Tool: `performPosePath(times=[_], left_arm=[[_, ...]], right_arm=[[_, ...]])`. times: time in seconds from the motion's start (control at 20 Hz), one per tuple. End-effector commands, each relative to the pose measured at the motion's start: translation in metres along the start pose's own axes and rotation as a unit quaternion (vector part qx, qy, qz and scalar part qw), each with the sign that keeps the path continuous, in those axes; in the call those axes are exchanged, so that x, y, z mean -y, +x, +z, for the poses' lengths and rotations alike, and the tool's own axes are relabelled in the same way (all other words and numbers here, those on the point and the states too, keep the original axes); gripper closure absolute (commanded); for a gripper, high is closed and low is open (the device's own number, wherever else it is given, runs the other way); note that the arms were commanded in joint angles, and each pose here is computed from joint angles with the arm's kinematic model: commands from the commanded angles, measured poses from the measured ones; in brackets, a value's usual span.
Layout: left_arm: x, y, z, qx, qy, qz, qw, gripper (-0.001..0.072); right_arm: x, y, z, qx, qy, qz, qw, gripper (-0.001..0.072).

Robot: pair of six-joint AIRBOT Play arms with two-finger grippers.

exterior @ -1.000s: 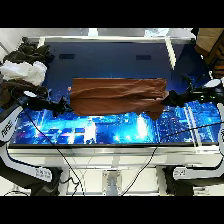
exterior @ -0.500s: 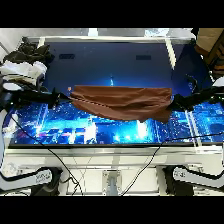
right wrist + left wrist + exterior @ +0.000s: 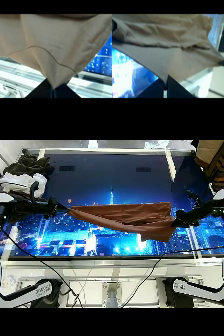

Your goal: Fold the shirts.

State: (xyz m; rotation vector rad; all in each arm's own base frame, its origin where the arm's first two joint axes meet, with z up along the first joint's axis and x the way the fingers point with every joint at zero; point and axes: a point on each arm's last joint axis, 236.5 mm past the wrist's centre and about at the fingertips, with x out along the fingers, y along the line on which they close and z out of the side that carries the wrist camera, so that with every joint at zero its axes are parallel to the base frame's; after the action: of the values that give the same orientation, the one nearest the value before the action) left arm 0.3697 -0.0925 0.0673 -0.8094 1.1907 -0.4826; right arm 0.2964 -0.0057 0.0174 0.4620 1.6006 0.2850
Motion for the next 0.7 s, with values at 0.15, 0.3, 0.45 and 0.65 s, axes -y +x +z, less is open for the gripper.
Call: performPosePath(times=[0.15, 0.3, 0.45, 0.65], left_arm=[[-0.015, -0.011, 0.064, 0.139, -0.014, 0.032, 0.99, 0.0693], [-0.025, -0.018, 0.088, 0.191, -0.027, 0.048, 0.98, 0.0695], [-0.047, -0.002, 0.085, 0.168, -0.044, 0.067, 0.983, 0.0695], [-0.078, 0.042, 0.087, 0.144, -0.064, 0.089, 0.983, 0.0695]], right_arm=[[0.002, 0.002, 0.03, 0.055, 0.004, 0.001, 0.998, 0.0686], [0.007, 0.005, 0.059, 0.103, 0.015, 0.004, 0.995, 0.0686], [0.0, 0.006, 0.1, 0.169, 0.027, 0.037, 0.985, 0.0686], [0.008, 0.002, 0.147, 0.222, 0.039, 0.042, 0.973, 0.0686]])
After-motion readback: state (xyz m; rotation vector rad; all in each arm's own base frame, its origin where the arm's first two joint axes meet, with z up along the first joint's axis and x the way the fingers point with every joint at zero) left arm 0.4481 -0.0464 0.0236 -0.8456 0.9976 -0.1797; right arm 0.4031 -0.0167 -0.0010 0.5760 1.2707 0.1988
